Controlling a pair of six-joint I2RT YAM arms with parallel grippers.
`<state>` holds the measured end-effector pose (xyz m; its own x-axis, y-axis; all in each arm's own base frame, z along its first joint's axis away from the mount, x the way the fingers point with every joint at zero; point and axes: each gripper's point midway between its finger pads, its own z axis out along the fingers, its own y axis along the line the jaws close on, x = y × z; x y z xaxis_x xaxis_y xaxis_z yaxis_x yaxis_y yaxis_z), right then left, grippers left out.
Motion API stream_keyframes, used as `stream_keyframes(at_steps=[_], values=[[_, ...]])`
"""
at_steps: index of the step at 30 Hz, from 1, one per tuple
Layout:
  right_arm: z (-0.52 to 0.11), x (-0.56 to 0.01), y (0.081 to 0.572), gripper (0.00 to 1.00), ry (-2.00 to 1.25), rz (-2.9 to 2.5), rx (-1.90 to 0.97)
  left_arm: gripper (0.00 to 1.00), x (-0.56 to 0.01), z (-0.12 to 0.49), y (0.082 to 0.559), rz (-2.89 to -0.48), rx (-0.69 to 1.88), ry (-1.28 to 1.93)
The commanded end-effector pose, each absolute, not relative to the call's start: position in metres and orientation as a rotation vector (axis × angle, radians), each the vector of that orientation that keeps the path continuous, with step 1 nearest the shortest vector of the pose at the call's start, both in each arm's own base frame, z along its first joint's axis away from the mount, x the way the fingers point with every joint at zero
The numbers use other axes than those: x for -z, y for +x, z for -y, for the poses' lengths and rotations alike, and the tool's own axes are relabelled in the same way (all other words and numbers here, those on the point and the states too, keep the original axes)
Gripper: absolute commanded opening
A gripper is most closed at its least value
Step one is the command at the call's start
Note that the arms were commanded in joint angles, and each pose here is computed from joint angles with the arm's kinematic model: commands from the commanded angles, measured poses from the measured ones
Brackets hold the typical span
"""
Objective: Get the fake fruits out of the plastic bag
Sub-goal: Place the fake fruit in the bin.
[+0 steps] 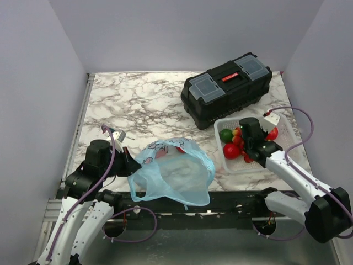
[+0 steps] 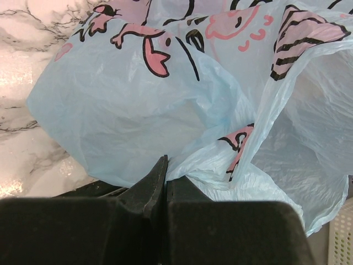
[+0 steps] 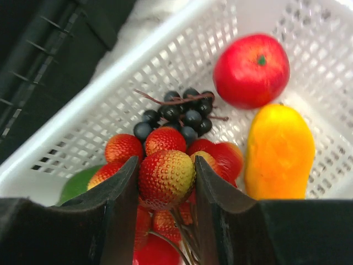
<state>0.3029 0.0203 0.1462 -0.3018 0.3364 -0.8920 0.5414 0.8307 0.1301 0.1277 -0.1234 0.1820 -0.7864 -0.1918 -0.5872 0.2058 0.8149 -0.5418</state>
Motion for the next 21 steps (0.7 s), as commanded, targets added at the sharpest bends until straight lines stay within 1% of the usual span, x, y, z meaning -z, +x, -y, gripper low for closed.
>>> stream_keyframes(at_steps=[1,3,5,9,12,14,15,16,17,19,21], values=[[-0.020,-0.119,0.290,0.01,0.847,-1.962,0.077,0.00,-0.187,0.123,0.130,-2.303,0.796,0.028],[-0.014,-0.111,0.286,0.05,0.897,-1.959,0.062,0.00,-0.187,0.123,0.131,-2.308,0.795,0.030],[-0.011,-0.107,0.282,0.12,0.925,-1.955,0.051,0.00,-0.186,0.123,0.130,-2.315,0.794,0.028],[-0.014,-0.113,0.282,0.39,0.905,-1.953,0.016,0.00,-0.186,0.123,0.130,-2.308,0.797,0.028],[-0.015,-0.134,0.284,0.52,0.865,-1.926,-0.011,0.00,-0.184,0.124,0.130,-2.319,0.802,0.033],[-0.012,-0.153,0.284,0.67,0.835,-1.879,-0.024,0.00,-0.183,0.126,0.129,-2.327,0.812,0.044],[-0.010,-0.166,0.284,0.72,0.823,-1.846,-0.033,0.00,-0.182,0.126,0.128,-2.332,0.815,0.045],[-0.009,-0.176,0.284,0.74,0.804,-1.827,-0.031,0.00,-0.182,0.127,0.129,-2.331,0.816,0.047],[-0.008,-0.188,0.284,0.80,0.789,-1.801,-0.040,0.00,-0.182,0.127,0.129,-2.332,0.817,0.048],[-0.010,-0.209,0.284,0.80,0.739,-1.774,-0.067,0.00,-0.182,0.127,0.129,-2.331,0.818,0.049],[-0.023,-0.229,0.287,0.82,0.609,-1.757,-0.136,0.00,-0.182,0.127,0.129,-2.334,0.818,0.048]])
